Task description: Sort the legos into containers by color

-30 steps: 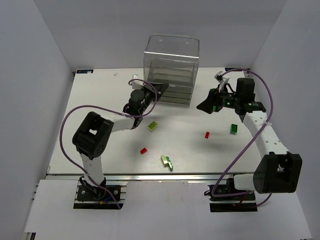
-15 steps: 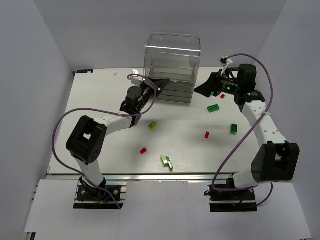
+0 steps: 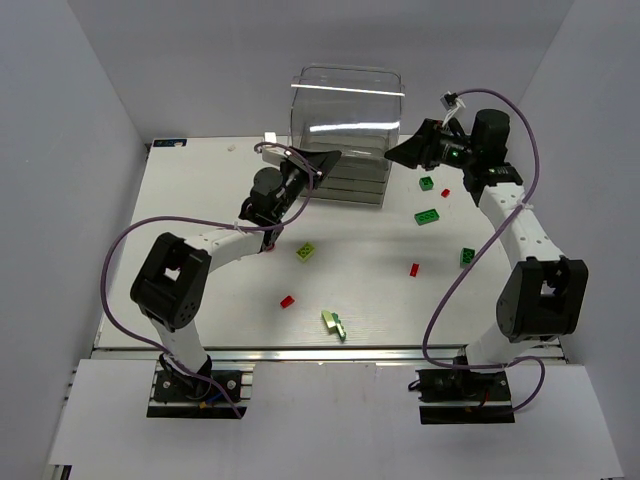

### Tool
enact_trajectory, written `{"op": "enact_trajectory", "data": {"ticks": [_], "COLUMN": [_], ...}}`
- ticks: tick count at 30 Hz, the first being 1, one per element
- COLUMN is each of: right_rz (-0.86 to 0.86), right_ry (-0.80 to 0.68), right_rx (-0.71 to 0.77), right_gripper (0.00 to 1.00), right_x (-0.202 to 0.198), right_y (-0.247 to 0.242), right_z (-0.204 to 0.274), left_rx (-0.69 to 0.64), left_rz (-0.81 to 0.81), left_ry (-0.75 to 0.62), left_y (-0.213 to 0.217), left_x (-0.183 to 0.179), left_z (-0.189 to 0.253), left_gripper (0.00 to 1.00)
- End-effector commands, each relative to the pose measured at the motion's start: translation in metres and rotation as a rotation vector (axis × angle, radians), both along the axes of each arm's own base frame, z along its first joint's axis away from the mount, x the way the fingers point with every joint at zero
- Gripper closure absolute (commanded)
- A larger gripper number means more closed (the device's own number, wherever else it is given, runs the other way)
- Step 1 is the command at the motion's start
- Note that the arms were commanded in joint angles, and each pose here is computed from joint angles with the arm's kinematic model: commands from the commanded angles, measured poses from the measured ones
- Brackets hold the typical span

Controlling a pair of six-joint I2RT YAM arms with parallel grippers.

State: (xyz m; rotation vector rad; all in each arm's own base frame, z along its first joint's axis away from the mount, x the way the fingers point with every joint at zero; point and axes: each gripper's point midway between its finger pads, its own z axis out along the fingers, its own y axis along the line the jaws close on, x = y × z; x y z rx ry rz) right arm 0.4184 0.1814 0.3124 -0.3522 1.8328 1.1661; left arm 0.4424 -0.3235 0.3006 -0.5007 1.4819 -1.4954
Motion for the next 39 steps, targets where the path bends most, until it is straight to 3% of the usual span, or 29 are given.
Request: {"op": "enact_trajectory", "data": {"ticks": [1,14,25,32,35,36,39], "right_rz": [0.015,0.045,0.139,0.214,0.223,0.218,0.220], "right_ry": [-0.065,-0.087,-0.129,-0.153,-0.165,-0.172,-0.185], "right_rx": [0.034,0.064,0.143,0.218,0.220,0.221,0.222], "right_gripper": [0.32,0.38,0.60,0.83,0.92,0.96,1.00], "right_x": [0.007,0.027,0.019,0.003,0.001,0.003,0.004], "right_y": [0.005,0.012,0.021,0.025,0.027,0.025,0.025], "right_z": [0.026,0.031,0.049,0.064,0.069,0.072,0.077], "left_rx": [-0.089,-0.103,-0.121,-0.154,-0.163,-0.164,-0.157], "left_rz": [0.012,0.007,0.002,-0.013,-0.016,-0.015,-0.013], "left_ry": [-0.179,-0.190,-0.204,-0.209,-0.210,-0.208,-0.207], "left_y": [0.013,0.013,0.012,0.011,0.013,0.013,0.016], "left_x": [-0.019,-0.020,-0.020,-0.021,-0.024,-0.024,-0.029], "left_z": [0.086,0.095,0.105,0.114,0.117,0.118,0.120], "left_gripper": [1.00,1.00,1.00,0.99,0.79,0.63,0.45]}}
